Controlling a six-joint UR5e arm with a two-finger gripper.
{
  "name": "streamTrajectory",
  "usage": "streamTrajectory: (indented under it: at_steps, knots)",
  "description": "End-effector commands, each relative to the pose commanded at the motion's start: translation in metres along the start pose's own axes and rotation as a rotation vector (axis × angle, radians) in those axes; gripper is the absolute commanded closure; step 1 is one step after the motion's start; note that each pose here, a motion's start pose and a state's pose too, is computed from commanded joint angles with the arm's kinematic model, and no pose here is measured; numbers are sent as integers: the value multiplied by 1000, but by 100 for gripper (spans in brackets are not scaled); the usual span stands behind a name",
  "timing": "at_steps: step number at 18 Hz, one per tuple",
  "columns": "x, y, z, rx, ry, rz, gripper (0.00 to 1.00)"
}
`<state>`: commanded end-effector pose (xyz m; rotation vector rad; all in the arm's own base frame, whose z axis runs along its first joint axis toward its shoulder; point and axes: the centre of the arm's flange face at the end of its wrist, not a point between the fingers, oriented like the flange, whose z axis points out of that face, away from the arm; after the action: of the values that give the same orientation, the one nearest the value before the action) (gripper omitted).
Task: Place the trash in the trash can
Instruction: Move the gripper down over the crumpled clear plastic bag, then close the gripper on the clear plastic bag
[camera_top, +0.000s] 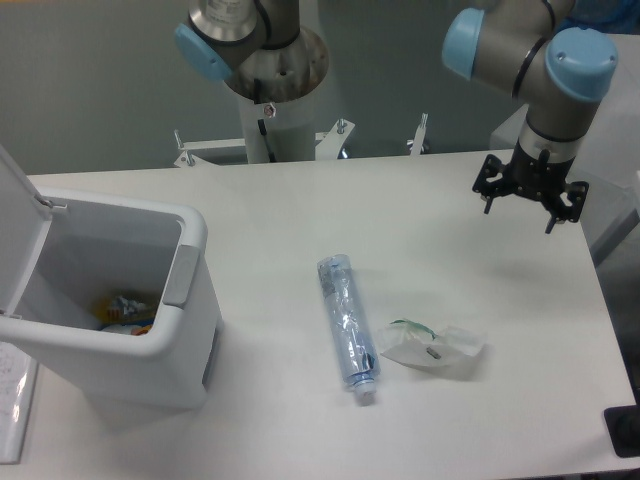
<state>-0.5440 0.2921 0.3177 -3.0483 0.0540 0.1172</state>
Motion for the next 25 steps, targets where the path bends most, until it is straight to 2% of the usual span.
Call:
streamTrajectory:
  at_steps: [5,15,19,25]
  knots:
    - [26,-35,36,-1,-3,69,0]
    - [43,-121,79,6,15,30,0]
    - [52,-149,80,14,6,50,0]
    - [54,-167,66,33,-26,85,0]
